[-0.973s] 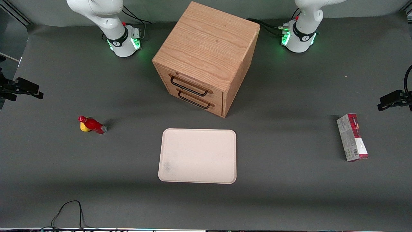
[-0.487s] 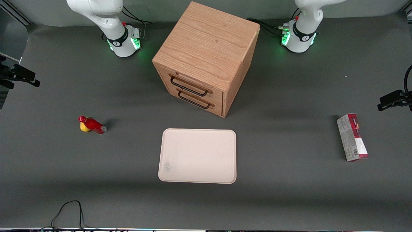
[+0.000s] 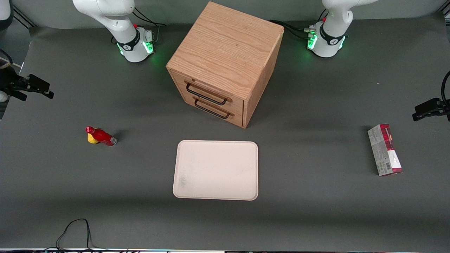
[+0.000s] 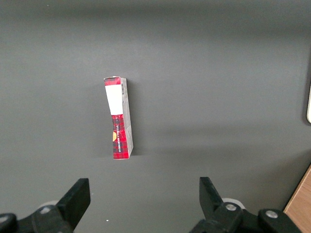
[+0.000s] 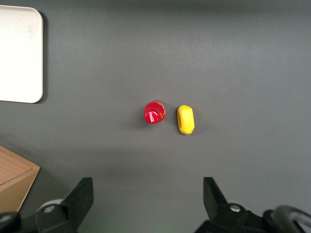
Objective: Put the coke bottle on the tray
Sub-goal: 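Lower the open right gripper over the red Coca-Cola bottle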
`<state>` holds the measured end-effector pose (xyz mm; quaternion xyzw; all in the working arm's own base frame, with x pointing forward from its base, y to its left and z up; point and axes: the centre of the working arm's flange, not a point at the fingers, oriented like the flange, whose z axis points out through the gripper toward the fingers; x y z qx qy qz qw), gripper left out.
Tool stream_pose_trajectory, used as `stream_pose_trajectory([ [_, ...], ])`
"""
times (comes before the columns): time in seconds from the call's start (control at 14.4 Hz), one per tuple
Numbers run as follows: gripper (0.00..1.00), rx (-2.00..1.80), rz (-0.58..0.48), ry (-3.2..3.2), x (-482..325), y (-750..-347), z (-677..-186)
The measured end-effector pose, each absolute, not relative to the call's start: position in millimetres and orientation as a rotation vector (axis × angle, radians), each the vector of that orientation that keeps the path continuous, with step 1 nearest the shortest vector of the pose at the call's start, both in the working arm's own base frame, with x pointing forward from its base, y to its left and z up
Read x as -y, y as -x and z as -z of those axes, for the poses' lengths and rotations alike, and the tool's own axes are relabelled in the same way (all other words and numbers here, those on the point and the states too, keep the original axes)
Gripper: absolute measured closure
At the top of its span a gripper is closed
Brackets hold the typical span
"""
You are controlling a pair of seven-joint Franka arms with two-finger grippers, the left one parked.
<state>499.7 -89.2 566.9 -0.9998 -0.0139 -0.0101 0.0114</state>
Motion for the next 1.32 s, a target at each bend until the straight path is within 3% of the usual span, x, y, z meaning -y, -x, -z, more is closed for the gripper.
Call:
stream_pose_trajectory([
  [1.32,0.00,0.110,0.006,3.131,66,-519,-383],
])
